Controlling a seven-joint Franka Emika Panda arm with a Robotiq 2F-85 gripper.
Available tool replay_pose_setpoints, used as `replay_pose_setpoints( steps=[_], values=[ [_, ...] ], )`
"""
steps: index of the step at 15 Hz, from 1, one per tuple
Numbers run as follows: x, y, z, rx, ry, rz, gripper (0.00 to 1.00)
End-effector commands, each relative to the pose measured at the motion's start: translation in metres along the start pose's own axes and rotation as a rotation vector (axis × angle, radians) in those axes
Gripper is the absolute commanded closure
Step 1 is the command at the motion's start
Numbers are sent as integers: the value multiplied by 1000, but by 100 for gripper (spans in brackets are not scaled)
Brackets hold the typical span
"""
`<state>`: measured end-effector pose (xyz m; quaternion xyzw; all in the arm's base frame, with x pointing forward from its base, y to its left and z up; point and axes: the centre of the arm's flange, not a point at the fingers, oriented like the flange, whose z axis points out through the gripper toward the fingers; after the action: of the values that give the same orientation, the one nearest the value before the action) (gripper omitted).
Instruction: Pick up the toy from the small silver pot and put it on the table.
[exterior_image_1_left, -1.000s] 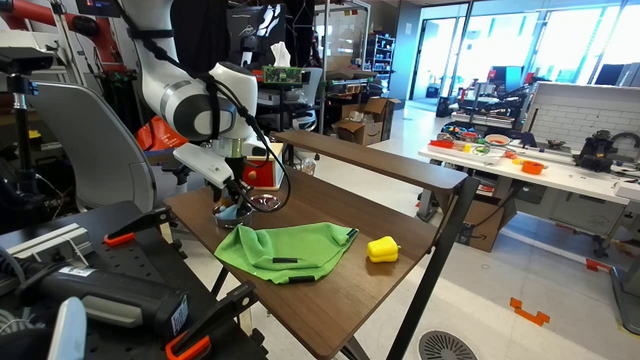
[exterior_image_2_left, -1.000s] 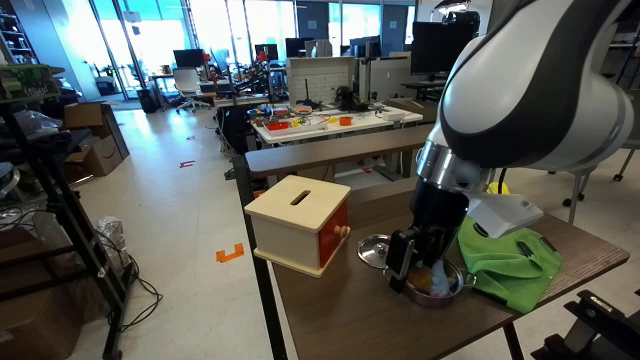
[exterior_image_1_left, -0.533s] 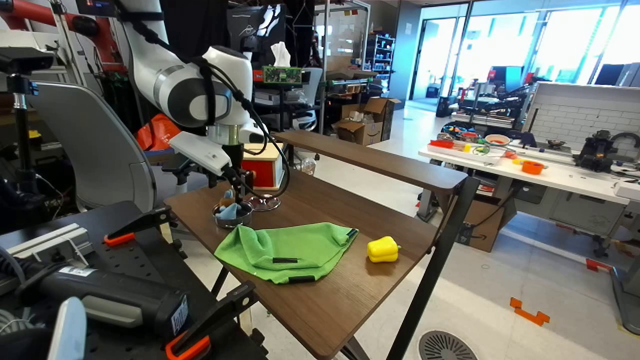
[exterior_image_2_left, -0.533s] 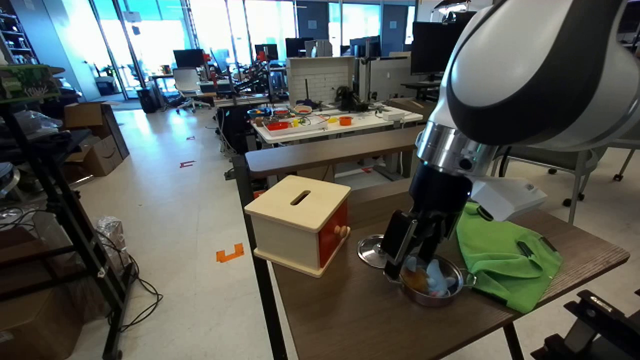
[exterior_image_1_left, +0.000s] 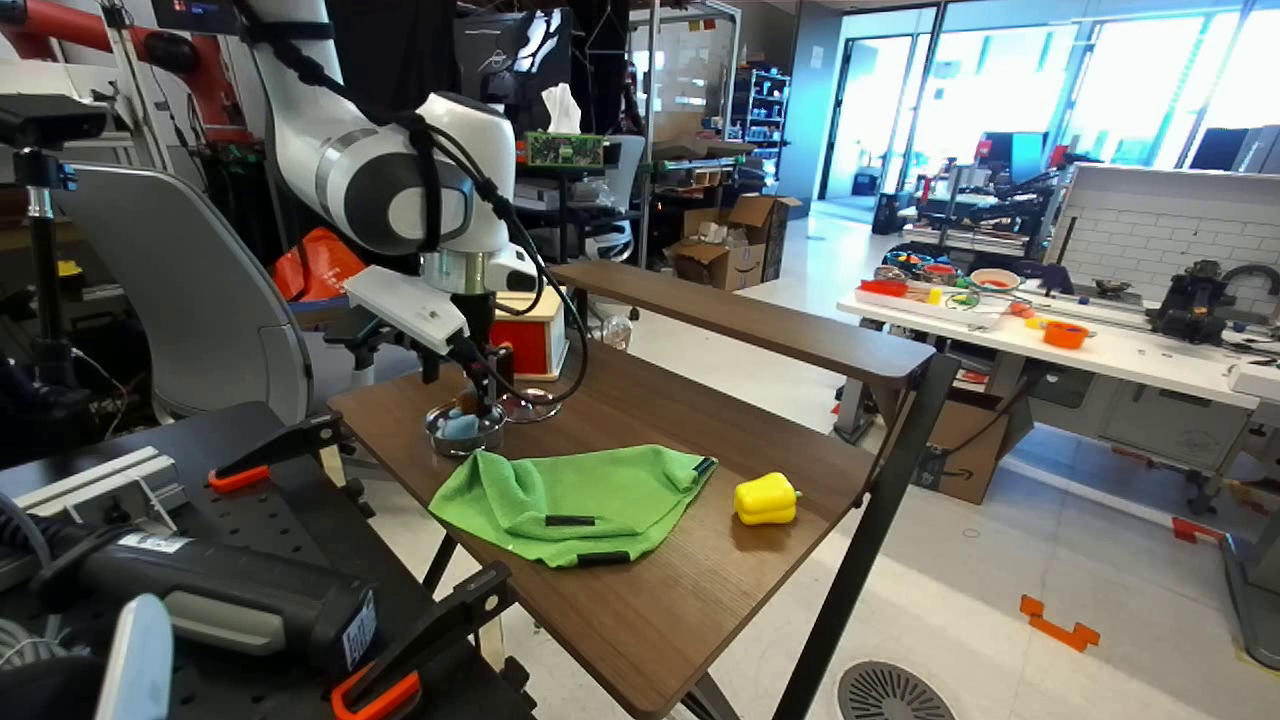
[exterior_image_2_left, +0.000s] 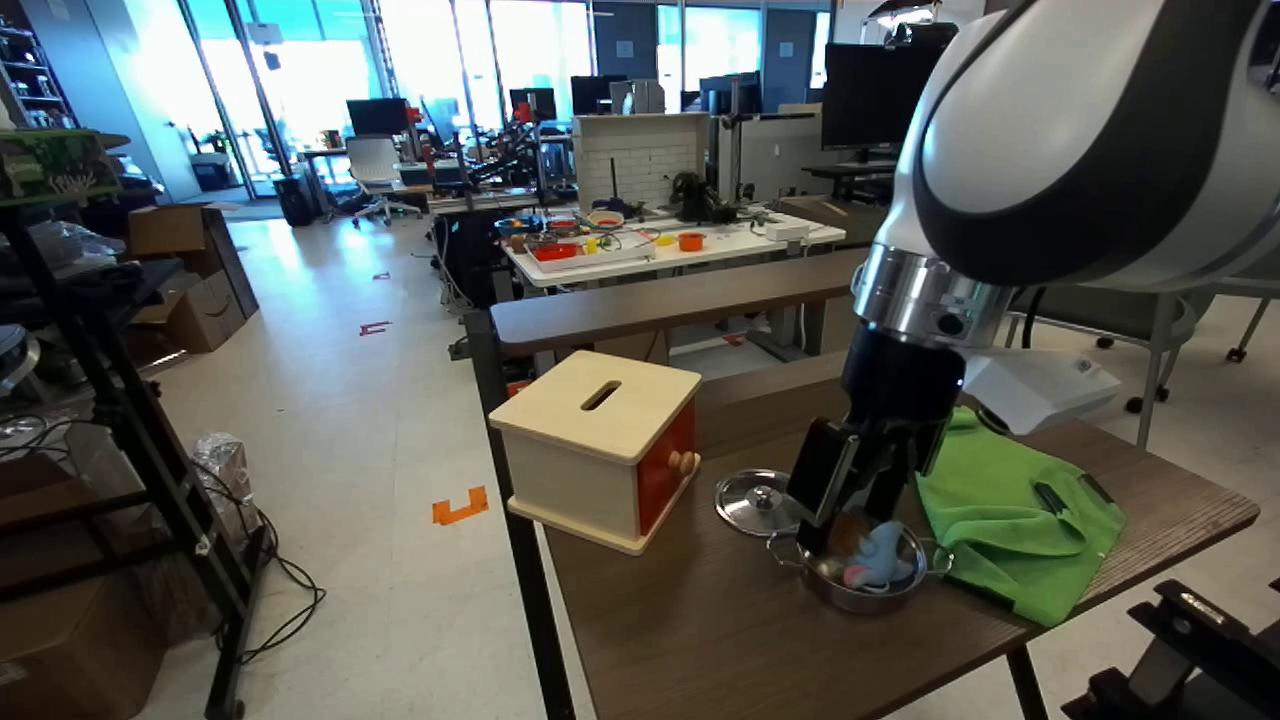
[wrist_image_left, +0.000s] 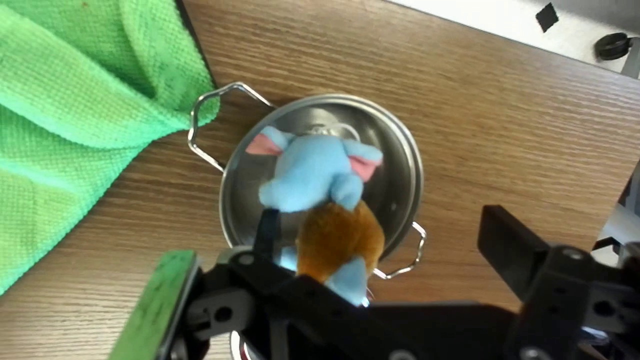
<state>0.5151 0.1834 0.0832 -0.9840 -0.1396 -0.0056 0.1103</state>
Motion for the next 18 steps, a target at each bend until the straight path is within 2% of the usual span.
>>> replay_pose_setpoints(
  steps=[1, 9, 11, 15, 18],
  values=[
    [4, 3, -1, -32, -35, 1, 26],
    [3, 7, -1, -50, -53, 10, 88],
    [4, 10, 0, -53, -59, 17, 100],
    [4, 13, -2, -58, -83, 29, 99],
    [-8, -2, -24, -52, -143, -2, 99]
  ],
)
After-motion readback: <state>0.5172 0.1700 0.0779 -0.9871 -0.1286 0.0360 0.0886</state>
